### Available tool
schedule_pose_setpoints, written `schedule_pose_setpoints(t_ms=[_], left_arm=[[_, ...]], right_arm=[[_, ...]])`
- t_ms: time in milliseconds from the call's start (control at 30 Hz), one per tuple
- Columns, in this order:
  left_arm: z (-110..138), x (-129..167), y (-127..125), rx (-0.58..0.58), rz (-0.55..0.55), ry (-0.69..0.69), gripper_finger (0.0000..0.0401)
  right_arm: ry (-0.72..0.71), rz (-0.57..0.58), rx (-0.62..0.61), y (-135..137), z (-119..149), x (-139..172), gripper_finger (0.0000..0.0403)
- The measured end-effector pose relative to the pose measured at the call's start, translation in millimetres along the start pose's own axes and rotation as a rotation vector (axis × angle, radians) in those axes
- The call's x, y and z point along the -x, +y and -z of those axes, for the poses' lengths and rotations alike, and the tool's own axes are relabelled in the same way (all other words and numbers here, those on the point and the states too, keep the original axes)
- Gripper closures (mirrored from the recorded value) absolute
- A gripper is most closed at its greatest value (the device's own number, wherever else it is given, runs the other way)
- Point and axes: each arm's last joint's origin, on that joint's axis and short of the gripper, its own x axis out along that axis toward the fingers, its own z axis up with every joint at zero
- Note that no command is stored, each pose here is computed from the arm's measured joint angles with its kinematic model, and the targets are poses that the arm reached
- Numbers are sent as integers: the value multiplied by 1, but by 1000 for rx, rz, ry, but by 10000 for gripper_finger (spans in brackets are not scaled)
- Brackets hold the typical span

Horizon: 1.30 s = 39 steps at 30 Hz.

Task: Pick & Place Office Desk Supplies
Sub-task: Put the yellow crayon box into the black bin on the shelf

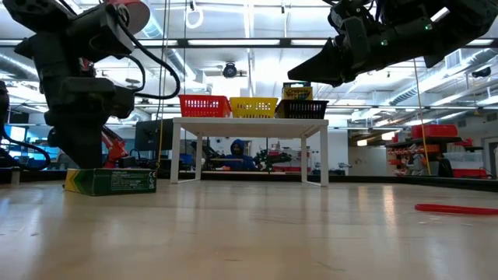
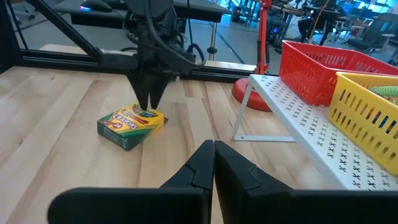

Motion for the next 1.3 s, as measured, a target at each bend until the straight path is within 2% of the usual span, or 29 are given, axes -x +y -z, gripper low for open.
schedule_pose_setpoints(t_ms=[200,400,500,667,833,933,1067,1200,1300], left_arm=[[-3,-6,-5,-58,27,-5,304],[-4,-6,-9,-106,105,16,385],[-5,-6,-11,-124,125,2,395],[-14,-2,-21,-149,201,-91,397],[-28,-5,-37,-201,222,-161,397],[-29,-4,-46,-191,214,-90,385],[-15,14,-54,-204,94,64,346],[6,31,-56,-199,-62,86,316],[15,28,-51,-185,-109,71,304]], right_arm=[[0,0,0,0,0,0,382],[-1,0,-1,0,0,0,382],[-1,0,-1,0,0,0,382],[-1,0,0,0,0,0,382],[-2,0,-1,0,0,0,382],[-2,0,-1,0,0,0,382],[0,0,-1,0,0,0,382],[1,0,0,0,0,0,382],[2,0,0,0,0,0,382]])
